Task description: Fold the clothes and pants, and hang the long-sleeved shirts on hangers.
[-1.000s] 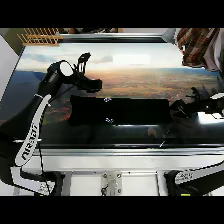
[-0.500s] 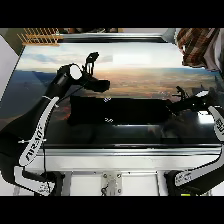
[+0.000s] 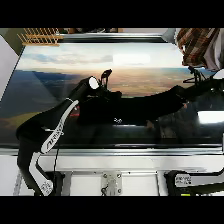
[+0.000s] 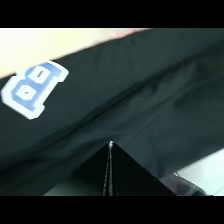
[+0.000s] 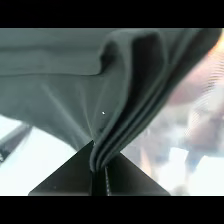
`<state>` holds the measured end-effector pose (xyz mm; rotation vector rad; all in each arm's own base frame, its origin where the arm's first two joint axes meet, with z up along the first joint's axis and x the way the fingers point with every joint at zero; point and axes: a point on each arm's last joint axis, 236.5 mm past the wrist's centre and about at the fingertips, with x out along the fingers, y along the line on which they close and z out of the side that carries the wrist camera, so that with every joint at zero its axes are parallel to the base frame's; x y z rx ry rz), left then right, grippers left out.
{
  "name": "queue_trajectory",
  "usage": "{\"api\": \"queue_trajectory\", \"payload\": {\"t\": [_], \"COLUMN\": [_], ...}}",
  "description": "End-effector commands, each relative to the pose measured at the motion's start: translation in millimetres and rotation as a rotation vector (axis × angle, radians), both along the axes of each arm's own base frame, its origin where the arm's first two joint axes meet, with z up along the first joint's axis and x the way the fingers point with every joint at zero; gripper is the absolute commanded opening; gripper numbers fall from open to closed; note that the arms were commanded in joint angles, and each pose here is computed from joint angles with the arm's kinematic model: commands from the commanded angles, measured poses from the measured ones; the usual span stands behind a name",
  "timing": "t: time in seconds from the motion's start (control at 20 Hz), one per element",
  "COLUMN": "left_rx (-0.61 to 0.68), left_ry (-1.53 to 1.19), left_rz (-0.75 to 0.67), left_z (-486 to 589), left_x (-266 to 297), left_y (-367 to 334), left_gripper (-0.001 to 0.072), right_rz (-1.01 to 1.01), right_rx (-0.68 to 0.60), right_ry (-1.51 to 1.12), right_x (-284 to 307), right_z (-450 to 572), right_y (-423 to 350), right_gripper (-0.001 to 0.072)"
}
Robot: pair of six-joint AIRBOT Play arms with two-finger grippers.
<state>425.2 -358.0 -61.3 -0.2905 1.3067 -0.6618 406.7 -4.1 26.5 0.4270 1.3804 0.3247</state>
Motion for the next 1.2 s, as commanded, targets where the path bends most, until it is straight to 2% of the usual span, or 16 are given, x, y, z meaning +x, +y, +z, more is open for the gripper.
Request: {"api": "queue_trajectory", "payload": {"t": [0.0,0.25,0.7,0.85,1.15], "left_rx": [-0.034,-0.028,-0.021,0.013,0.146], "left_ry": [0.036,0.046,0.080,0.030,-0.133], "left_rz": [-0.052,-0.156,-0.156,-0.119,0.039], "left_z": [-21,-33,-31,-9,62], "left_x": [-15,-31,-24,3,72], "left_y": [-41,-78,-63,-25,108], "left_gripper": [0.0007,0.0007,0.0006,0.0006,0.0006], "right_rz": [0.066,0.161,0.266,0.291,0.304], "right_rx": [-0.104,-0.212,-0.205,-0.195,-0.140], "right_ry": [0.020,-0.055,-0.134,-0.172,-0.231], "right_x": [-10,-2,-4,-4,-4], "right_z": [40,73,99,109,116], "right_y": [16,56,122,144,205], "right_gripper": [0.0009,0.0009,0.0009,0.0009,0.0009]}}
